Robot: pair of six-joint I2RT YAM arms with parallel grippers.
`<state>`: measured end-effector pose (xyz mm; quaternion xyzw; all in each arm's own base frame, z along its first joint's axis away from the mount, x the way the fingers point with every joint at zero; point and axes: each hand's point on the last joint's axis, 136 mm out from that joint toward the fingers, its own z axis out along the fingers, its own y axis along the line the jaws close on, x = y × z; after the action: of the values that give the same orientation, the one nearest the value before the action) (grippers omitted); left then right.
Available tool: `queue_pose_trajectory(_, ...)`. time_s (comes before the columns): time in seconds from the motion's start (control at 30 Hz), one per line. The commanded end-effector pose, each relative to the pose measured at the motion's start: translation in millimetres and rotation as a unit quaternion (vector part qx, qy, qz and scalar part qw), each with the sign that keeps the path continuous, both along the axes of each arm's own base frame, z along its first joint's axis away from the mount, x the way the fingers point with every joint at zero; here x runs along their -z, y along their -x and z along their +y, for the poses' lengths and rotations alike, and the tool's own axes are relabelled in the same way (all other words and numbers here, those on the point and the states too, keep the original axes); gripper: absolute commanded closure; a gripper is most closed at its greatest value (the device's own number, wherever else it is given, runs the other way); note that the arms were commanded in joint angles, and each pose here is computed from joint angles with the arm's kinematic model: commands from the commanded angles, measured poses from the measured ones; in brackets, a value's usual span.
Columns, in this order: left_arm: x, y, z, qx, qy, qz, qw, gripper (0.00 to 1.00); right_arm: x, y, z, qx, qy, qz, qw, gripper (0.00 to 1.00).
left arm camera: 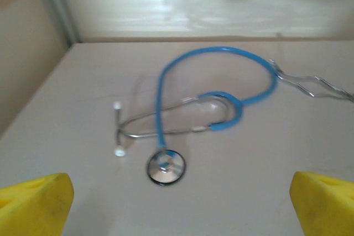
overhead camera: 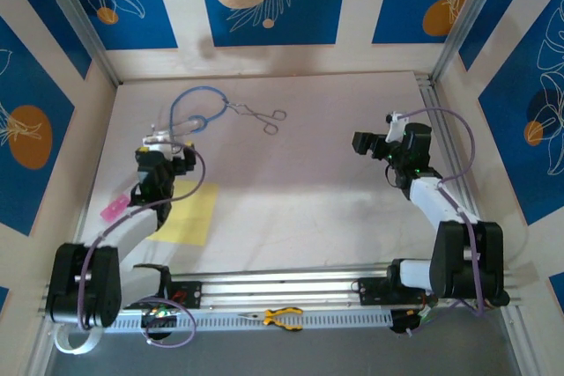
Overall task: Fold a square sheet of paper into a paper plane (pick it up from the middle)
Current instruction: Move the square sheet of paper to the center of the table.
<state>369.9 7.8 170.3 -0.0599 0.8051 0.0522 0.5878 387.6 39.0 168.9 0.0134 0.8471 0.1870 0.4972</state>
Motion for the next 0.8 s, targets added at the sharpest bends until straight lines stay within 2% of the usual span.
queue_pose_trajectory(0.0, 9.8, 28.8, 24.0, -0.082, 0.031, 0.104, 0.991, 0.0, 5.8, 26.5, -3.3, 0.035, -0.113, 0.08, 0.99, 0.01)
queue_pose_trajectory(0.03, 6.9, 33.9, 20.3, -0.079, 0.052, 0.112, 0.989, 0.0, 5.7, 31.4, -7.6, 0.054, -0.157, 0.096, 0.981, 0.01)
queue_pose_trajectory(0.13, 9.2, 50.1, 1.6, -0.052, 0.122, 0.133, 0.982, 0.0, -12.7, 47.5, 5.4, -0.026, -0.235, 0.107, 0.966, 0.01)
queue_pose_trajectory(0.2, 13.9, 57.0, -27.4, 0.013, 0.184, 0.141, 0.973, 0.0, -22.1, 56.6, 15.5, -0.069, -0.262, 0.115, 0.956, 0.01)
queue_pose_trajectory(0.27, 21.7, 65.8, -58.0, 0.074, 0.25, 0.17, 0.95, 0.0, -25.7, 65.3, 28.1, -0.099, -0.267, 0.131, 0.95, 0.01)
queue_pose_trajectory(0.33, 41.3, 81.8, -75.8, 0.087, 0.3, 0.237, 0.92, 0.0, -23.2, 72.2, 44.7, -0.122, -0.262, 0.157, 0.944, 0.01)
queue_pose_trajectory(0.43, 75.3, 111.7, -76.4, 0.055, 0.302, 0.344, 0.887, 0.0, -9.4, 78.9, 68.2, -0.148, -0.235, 0.201, 0.939, 0.01)
queue_pose_trajectory(0.5, 90.1, 125.6, -71.6, 0.033, 0.29, 0.388, 0.874, 0.01, 0.1, 79.3, 81.8, -0.161, -0.221, 0.224, 0.935, 0.01)
queue_pose_trajectory(0.57, 98.2, 128.8, -73.4, 0.035, 0.29, 0.402, 0.868, 0.01, 2.5, 80.1, 96.3, -0.181, -0.212, 0.242, 0.929, 0.01)
queue_pose_trajectory(0.77, 109.7, 109.5, -75.2, 0.035, 0.29, 0.402, 0.868, 0.01, 1.1, 85.2, 143.7, -0.251, -0.19, 0.252, 0.915, 0.01)
